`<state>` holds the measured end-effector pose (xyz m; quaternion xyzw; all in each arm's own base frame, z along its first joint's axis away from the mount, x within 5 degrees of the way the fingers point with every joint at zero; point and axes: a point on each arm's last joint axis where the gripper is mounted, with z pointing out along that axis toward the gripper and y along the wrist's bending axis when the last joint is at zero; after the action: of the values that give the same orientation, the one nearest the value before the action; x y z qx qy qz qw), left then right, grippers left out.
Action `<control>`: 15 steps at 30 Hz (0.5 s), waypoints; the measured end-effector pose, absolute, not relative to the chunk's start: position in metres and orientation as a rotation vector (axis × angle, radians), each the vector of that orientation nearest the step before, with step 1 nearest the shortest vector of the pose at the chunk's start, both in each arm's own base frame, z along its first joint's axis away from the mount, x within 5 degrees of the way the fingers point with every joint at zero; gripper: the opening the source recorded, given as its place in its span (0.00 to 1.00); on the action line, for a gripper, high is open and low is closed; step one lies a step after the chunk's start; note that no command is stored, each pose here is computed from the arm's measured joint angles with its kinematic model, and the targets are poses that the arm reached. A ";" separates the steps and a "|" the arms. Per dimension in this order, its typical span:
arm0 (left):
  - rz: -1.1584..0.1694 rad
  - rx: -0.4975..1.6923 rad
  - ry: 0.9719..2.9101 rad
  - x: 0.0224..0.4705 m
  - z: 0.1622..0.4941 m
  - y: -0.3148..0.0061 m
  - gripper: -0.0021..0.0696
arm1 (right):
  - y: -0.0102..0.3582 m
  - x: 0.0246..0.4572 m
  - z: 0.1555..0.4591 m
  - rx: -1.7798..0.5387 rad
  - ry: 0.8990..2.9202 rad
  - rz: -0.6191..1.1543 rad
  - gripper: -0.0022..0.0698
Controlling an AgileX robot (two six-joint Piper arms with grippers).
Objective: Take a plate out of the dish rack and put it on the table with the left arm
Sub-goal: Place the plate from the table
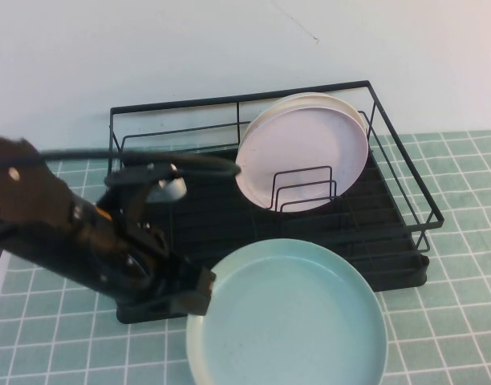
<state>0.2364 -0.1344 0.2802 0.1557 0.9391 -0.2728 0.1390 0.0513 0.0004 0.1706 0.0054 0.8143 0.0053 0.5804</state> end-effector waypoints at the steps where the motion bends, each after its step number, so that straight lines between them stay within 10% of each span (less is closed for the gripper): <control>1: -0.781 0.436 2.705 0.235 0.275 -0.137 0.03 | 0.000 0.051 0.171 0.013 1.903 0.012 0.03; 15: -0.695 0.305 2.762 0.249 0.223 -0.159 0.03 | 0.000 0.051 0.171 0.013 1.903 0.012 0.03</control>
<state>0.2492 -0.1587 0.2230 0.1056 0.9551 -0.2401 0.1380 0.0513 0.0004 0.1706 0.0054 0.8143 0.0053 0.5804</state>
